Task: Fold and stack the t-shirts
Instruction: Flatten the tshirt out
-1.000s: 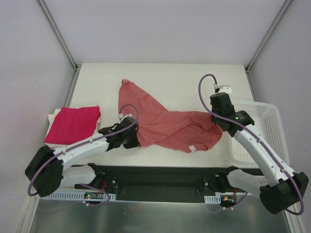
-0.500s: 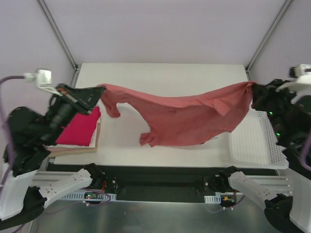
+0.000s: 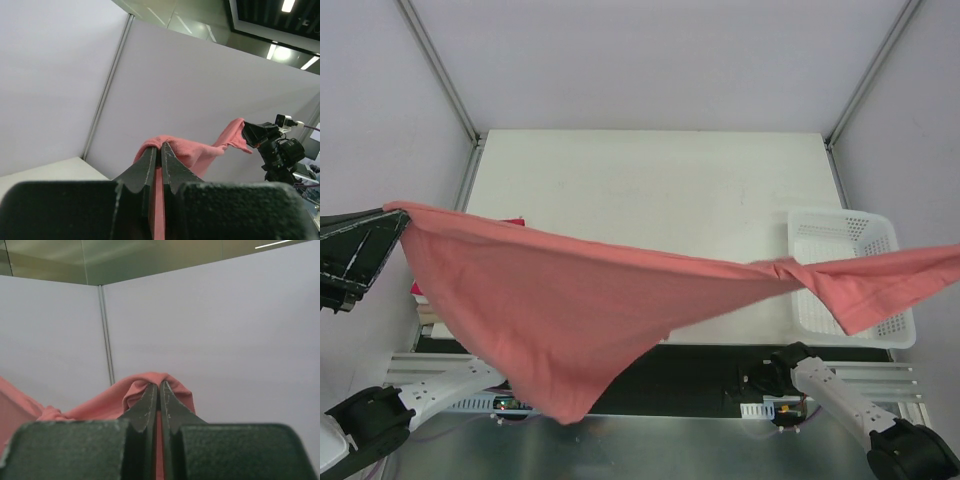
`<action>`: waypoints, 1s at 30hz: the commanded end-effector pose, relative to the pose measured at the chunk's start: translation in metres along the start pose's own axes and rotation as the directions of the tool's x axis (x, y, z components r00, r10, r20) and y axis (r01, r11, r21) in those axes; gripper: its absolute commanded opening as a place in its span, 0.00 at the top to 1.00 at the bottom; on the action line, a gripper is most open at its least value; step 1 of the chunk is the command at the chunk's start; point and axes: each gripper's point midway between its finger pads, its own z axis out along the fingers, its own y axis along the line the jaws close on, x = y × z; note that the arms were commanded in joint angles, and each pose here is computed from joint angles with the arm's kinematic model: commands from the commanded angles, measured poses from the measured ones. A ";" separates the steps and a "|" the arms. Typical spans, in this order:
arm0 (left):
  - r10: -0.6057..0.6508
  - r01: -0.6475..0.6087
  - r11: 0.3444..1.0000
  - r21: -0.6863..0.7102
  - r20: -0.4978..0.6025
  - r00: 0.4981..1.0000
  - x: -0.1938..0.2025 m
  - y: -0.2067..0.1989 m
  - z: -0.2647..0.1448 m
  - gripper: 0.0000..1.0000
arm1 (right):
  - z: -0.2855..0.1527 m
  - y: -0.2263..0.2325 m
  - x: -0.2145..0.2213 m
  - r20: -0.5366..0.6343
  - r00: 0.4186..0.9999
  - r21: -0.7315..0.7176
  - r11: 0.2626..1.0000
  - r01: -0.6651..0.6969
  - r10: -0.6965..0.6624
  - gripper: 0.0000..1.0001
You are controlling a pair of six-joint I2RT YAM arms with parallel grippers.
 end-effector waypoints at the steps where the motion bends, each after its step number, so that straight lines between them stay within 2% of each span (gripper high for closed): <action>1: 0.018 -0.017 1.000 0.013 -0.032 0.999 0.007 0.002 0.013 1.00 | 0.027 0.005 -0.013 0.052 0.998 -0.033 0.999 0.029 -0.028 0.99; 6: 0.099 -0.100 0.962 -0.255 -0.017 0.995 0.016 0.064 0.038 1.00 | 0.082 -0.031 0.024 -0.055 0.992 0.123 0.985 0.119 -0.113 0.99; 7: 0.133 -0.119 0.915 -0.386 0.010 0.991 0.012 0.091 0.039 1.00 | 0.093 -0.038 0.034 -0.083 0.988 0.146 0.979 0.139 -0.128 0.99; 9: 0.198 -0.197 0.823 -0.533 -0.056 0.979 0.031 0.134 0.050 1.00 | 0.127 -0.062 0.077 -0.200 0.964 0.228 0.949 0.218 -0.174 0.99; 10: 0.246 -0.217 0.716 -0.664 -0.052 0.968 0.026 0.162 0.044 1.00 | 0.138 -0.071 0.096 -0.250 0.949 0.248 0.935 0.255 -0.192 0.99; 11: 0.271 -0.280 0.633 -0.721 -0.133 0.953 0.048 0.189 0.053 1.00 | 0.156 -0.088 0.120 -0.304 0.931 0.307 0.904 0.296 -0.202 0.99; 12: 0.289 -0.307 0.567 -0.764 -0.165 0.943 0.056 0.206 0.053 1.00 | 0.165 -0.101 0.157 -0.394 0.890 0.314 0.877 0.363 -0.228 0.99; 13: 0.306 -0.338 0.517 -0.787 -0.198 0.931 0.069 0.223 0.063 1.00 | 0.175 -0.114 0.170 -0.414 0.879 0.359 0.845 0.397 -0.237 0.99; 14: 0.285 -0.377 0.499 -0.781 -0.263 0.922 0.097 0.241 0.068 1.00 | 0.187 -0.122 0.201 -0.469 0.851 0.355 0.831 0.428 -0.238 0.99; 15: 0.276 -0.378 0.438 -0.816 -0.278 0.920 0.100 0.271 0.062 1.00 | 0.193 -0.128 0.226 -0.509 0.829 0.348 0.824 0.447 -0.234 0.99; 16: 0.217 -0.376 0.434 -0.819 -0.311 0.926 0.122 0.298 0.065 1.00 | 0.195 -0.139 0.258 -0.557 0.804 0.351 0.818 0.456 -0.208 0.99; 17: 0.071 -0.309 0.490 -0.815 -0.316 0.946 0.164 0.325 0.065 1.00 | 0.204 -0.145 0.290 -0.589 0.786 0.340 0.825 0.452 -0.188 0.99; 18: 0.018 -0.294 0.471 -0.832 -0.324 0.946 0.179 0.351 0.061 1.00 | 0.207 -0.152 0.310 -0.610 0.774 0.343 0.825 0.449 -0.168 0.99; 19: -0.050 -0.305 0.408 -0.860 -0.355 0.934 0.200 0.398 0.049 1.00 | 0.209 -0.168 0.355 -0.660 0.741 0.346 0.826 0.445 -0.122 0.99; 21: -0.147 -0.301 0.413 -0.860 -0.389 0.909 0.243 0.442 0.047 1.00 | 0.209 -0.185 0.400 -0.713 0.697 0.351 0.822 0.449 -0.077 0.99; 22: -0.234 -0.323 0.369 -0.872 -0.423 0.875 0.279 0.485 0.033 1.00 | 0.205 -0.201 0.447 -0.766 0.642 0.349 0.821 0.452 -0.028 0.99; 24: -0.311 -0.300 0.376 -0.877 -0.424 0.850 0.309 0.521 0.037 1.00 | 0.198 -0.217 0.495 -0.818 0.575 0.345 0.815 0.466 0.017 0.99; 25: -0.369 -0.311 0.349 -0.884 -0.435 0.821 0.337 0.557 0.033 1.00 | 0.187 -0.230 0.542 -0.861 0.505 0.335 0.807 0.487 0.052 0.99; 27: -0.422 -0.308 0.338 -0.889 -0.436 0.795 0.360 0.592 0.028 1.00 | 0.188 -0.241 0.577 -0.878 0.470 0.344 0.802 0.489 0.090 0.99; 28: -0.477 -0.327 0.302 -0.895 -0.439 0.761 0.392 0.619 0.010 1.00 | 0.172 -0.252 0.621 -0.913 0.389 0.324 0.801 0.504 0.125 0.99; 29: -0.470 -0.310 0.326 -0.893 -0.437 0.767 0.390 0.631 0.021 1.00 | 0.188 -0.257 0.620 -0.900 0.414 0.347 0.797 0.495 0.134 1.00; 30: -0.488 -0.302 0.327 -0.895 -0.434 0.757 0.398 0.640 0.019 1.00 | 0.184 -0.260 0.632 -0.911 0.385 0.339 0.797 0.500 0.146 0.99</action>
